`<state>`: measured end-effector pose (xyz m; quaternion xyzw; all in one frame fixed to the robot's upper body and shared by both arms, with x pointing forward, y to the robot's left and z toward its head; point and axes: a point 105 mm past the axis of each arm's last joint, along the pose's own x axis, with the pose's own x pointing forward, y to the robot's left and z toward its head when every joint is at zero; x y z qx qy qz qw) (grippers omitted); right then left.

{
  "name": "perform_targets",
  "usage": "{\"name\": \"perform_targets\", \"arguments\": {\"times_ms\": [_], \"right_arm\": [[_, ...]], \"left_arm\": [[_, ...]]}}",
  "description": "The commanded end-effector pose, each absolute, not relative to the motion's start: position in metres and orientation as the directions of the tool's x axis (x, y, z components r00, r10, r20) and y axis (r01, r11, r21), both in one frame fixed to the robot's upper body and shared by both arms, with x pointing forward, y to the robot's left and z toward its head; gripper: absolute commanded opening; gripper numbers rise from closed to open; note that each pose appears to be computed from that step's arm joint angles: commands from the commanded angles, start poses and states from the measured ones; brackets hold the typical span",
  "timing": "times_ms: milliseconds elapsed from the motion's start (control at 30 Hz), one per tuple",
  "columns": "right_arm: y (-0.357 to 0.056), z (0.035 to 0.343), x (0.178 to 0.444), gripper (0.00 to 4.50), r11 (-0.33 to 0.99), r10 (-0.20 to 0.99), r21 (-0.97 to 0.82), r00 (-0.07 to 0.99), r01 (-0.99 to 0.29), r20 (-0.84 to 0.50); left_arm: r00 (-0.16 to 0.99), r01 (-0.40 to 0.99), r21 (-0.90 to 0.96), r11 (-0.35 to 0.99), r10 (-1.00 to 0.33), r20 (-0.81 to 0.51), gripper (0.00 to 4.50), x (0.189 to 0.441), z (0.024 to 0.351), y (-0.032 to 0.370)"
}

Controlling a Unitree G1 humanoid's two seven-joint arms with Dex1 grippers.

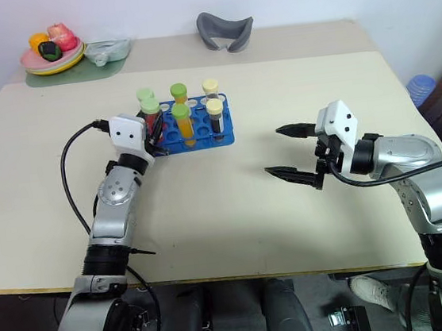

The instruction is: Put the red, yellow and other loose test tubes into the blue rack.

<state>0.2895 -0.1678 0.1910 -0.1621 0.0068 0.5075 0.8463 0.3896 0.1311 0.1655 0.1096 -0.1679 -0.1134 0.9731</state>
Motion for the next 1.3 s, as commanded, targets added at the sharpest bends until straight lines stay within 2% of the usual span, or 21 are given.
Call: {"name": "perform_targets", "arguments": {"times_ms": [33,67,133,233,267,400,467,633,833,1000,1100,1200,1300], "right_arm": [[-0.167,0.204,0.286,4.5,0.432,0.859,-0.308,0.491,-0.847,-0.144],[-0.166,0.203,0.286,4.5,0.432,0.86,-0.307,0.49,-0.848,-0.143],[-0.164,0.203,0.286,4.5,0.429,0.863,-0.304,0.485,-0.851,-0.14],[-0.162,0.203,0.287,4.5,0.428,0.864,-0.302,0.484,-0.852,-0.139],[-0.162,0.202,0.287,4.5,0.428,0.865,-0.301,0.483,-0.852,-0.138],[-0.159,0.202,0.288,4.5,0.426,0.868,-0.294,0.478,-0.856,-0.132],[-0.158,0.201,0.287,4.5,0.427,0.87,-0.285,0.476,-0.858,-0.129],[-0.162,0.191,0.283,4.5,0.449,0.861,-0.253,0.491,-0.857,-0.135],[-0.185,0.168,0.271,4.5,0.562,0.793,-0.207,0.593,-0.801,-0.141],[-0.208,0.151,0.261,4.5,0.702,0.682,-0.179,0.723,-0.689,-0.109],[-0.231,0.141,0.251,4.5,0.772,0.606,-0.164,0.789,-0.614,-0.101],[-0.258,0.138,0.249,4.5,0.858,0.48,-0.175,0.875,-0.483,-0.06],[-0.274,0.136,0.246,4.5,0.886,0.428,-0.177,0.903,-0.429,-0.044]], "left_arm": [[0.919,0.182,0.247,0.952,-0.254,0.302,0.79,0.388,0.162,0.13],[0.921,0.182,0.238,0.954,-0.25,0.298,1.82,0.388,0.16,0.131],[0.923,0.21,0.189,0.959,-0.258,0.286,2.68,0.388,0.156,0.131],[0.929,0.18,0.185,0.966,-0.229,0.291,4.27,0.388,0.155,0.134],[0.932,0.167,0.181,0.969,-0.215,0.292,4.45,0.387,0.154,0.136],[0.919,0.2,0.15,0.968,-0.238,0.314,4.45,0.377,0.161,0.134],[0.918,0.168,0.181,0.969,-0.221,0.33,4.45,0.369,0.164,0.137],[0.903,0.308,0.199,0.93,-0.352,0.246,4.45,0.337,0.151,0.136],[0.89,0.396,0.219,0.892,-0.431,0.146,4.45,0.296,0.143,0.163],[0.894,0.419,0.23,0.878,-0.444,0.068,4.45,0.278,0.141,0.186],[0.882,0.448,0.233,0.863,-0.469,0.044,4.45,0.269,0.14,0.183],[0.879,0.459,0.228,0.859,-0.476,0.022,4.45,0.265,0.14,0.185],[0.873,0.47,0.226,0.853,-0.487,0.023,4.45,0.267,0.142,0.18]]}}
